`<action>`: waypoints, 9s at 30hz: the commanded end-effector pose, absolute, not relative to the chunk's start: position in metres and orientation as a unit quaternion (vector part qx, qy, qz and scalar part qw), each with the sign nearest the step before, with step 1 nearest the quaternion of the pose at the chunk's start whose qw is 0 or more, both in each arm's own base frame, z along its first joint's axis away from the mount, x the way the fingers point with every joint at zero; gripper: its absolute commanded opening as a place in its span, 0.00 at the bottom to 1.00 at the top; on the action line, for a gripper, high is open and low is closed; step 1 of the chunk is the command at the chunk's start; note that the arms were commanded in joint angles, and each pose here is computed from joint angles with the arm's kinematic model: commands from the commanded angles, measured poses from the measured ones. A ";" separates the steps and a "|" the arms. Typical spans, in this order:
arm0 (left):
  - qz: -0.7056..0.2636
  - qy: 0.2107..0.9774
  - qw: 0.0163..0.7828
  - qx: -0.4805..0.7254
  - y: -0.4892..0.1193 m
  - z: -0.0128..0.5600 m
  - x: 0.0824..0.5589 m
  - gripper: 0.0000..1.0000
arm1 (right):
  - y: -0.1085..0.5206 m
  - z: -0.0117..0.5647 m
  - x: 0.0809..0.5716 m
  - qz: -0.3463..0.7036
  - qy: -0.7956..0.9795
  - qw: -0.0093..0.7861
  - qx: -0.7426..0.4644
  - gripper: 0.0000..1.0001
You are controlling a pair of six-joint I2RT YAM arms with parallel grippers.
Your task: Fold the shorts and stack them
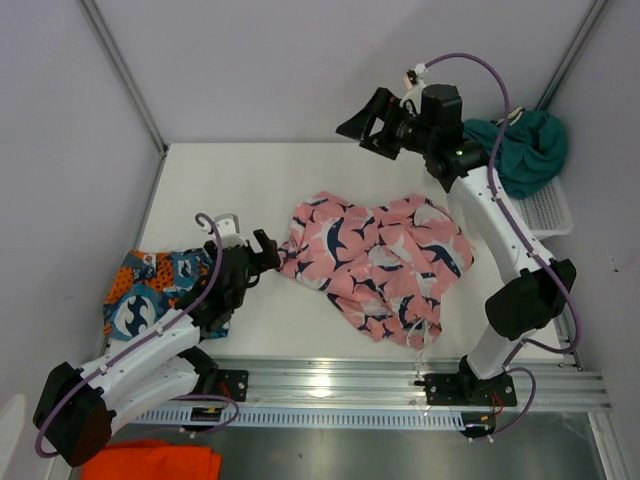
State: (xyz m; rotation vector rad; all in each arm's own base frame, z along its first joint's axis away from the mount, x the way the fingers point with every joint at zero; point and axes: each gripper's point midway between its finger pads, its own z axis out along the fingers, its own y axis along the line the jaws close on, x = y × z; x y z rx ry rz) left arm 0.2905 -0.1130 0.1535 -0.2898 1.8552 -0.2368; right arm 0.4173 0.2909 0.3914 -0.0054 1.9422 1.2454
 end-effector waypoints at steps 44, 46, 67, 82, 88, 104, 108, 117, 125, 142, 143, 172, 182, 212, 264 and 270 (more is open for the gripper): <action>-0.211 0.864 0.457 -0.016 -0.188 0.112 0.314 0.99 | 0.219 0.044 0.164 -0.056 0.921 0.325 -0.208 0.46; -0.209 0.866 0.454 -0.019 -0.187 0.110 0.314 0.99 | 0.218 0.041 0.161 -0.056 0.922 0.319 -0.213 0.31; -0.185 0.889 0.416 -0.044 -0.174 0.090 0.321 0.99 | 0.237 0.104 0.047 0.189 0.891 0.306 -0.277 0.00; -0.148 0.886 0.435 -0.065 -0.154 0.099 0.319 0.99 | 0.208 0.131 0.143 0.280 0.913 0.294 -0.039 0.00; -0.140 0.888 0.434 -0.066 -0.152 0.097 0.320 0.99 | 0.202 0.101 0.169 0.310 0.932 0.188 -0.019 0.00; -0.153 0.885 0.436 -0.045 -0.159 0.099 0.320 0.99 | 0.228 0.068 0.075 0.317 0.934 0.070 -0.149 0.00; -0.152 0.886 0.436 -0.044 -0.159 0.097 0.319 0.99 | 0.212 0.043 0.068 0.236 0.958 0.050 -0.153 0.09; -0.154 0.885 0.438 -0.042 -0.160 0.100 0.319 0.99 | 0.220 0.064 0.091 0.183 0.964 0.123 -0.151 0.48; -0.154 0.883 0.441 -0.041 -0.161 0.102 0.320 0.99 | 0.232 0.119 0.098 0.178 0.933 0.246 -0.194 0.53; -0.152 0.884 0.441 -0.040 -0.160 0.102 0.319 0.99 | 0.236 0.098 0.032 0.018 0.867 0.345 -0.358 0.48; -0.151 0.884 0.441 -0.040 -0.160 0.102 0.319 0.99 | 0.236 0.095 0.032 0.009 0.866 0.346 -0.361 0.48; -0.148 0.887 0.436 -0.038 -0.161 0.099 0.320 0.99 | 0.258 0.049 0.040 -0.060 0.852 0.327 -0.405 0.47; -0.148 0.888 0.434 -0.037 -0.161 0.098 0.320 0.99 | 0.245 0.030 0.057 -0.070 0.865 0.312 -0.386 0.51; -0.144 0.901 0.407 -0.050 -0.159 0.089 0.316 0.99 | 0.229 0.094 0.088 0.014 0.914 0.320 -0.250 0.00; -0.280 0.846 0.278 -0.358 -0.117 0.040 0.259 0.56 | 0.182 0.108 0.126 0.081 0.949 0.291 -0.091 0.00; -0.284 0.844 0.266 -0.370 -0.121 0.024 0.268 0.49 | 0.184 0.112 0.125 0.088 0.948 0.289 -0.096 0.00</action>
